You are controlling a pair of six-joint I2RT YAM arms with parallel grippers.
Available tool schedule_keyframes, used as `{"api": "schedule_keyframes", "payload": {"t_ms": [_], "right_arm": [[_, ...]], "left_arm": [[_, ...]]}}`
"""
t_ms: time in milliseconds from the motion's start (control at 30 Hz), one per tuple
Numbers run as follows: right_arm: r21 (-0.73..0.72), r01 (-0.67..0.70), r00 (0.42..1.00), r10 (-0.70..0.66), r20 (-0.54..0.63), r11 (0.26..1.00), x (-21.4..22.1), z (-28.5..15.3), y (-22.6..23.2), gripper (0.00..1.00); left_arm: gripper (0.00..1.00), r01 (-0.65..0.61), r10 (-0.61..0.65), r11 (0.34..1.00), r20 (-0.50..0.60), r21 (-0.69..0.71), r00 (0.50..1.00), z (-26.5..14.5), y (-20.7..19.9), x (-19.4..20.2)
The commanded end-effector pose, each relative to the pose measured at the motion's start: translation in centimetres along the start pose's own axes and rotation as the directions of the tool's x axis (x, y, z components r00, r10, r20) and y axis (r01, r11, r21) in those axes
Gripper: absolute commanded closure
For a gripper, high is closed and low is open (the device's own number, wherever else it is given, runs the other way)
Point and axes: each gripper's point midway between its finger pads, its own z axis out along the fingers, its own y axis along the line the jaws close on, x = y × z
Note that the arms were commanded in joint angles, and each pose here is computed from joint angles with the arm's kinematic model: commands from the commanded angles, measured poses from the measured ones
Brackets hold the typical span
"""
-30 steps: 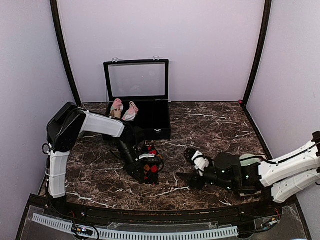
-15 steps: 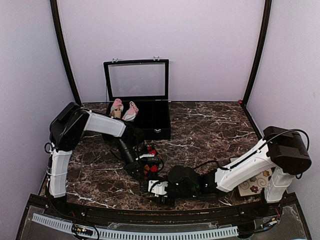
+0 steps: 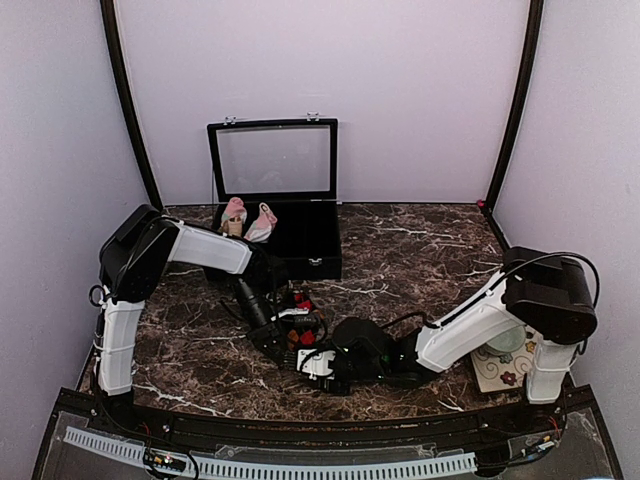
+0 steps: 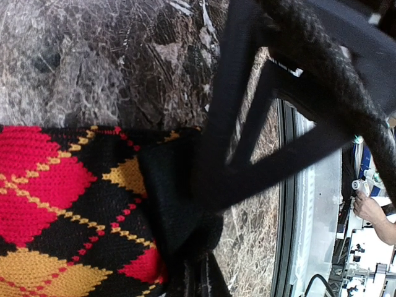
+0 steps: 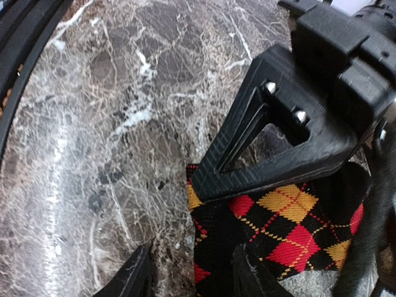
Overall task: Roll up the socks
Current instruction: Pick up the sock from the center of the board.
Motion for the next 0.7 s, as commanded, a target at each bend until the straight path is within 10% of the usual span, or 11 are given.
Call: {"api": "schedule_keyframes", "payload": {"t_ms": [0,667], "right_arm": [[0.0,0.006,1.0,-0.006,0.017,1.0,-0.1,0.8,-0.4,0.56],[-0.1,-0.134,0.976,0.114,-0.188,0.986,6.0,2.6,1.3,0.97]], "left_arm": [[1.0,0.025,-0.027,1.0,-0.092,-0.017,0.995,0.9,0.9,2.3],[0.9,-0.006,0.005,1.0,-0.087,-0.019,0.996,0.4,0.2,2.3]]}}
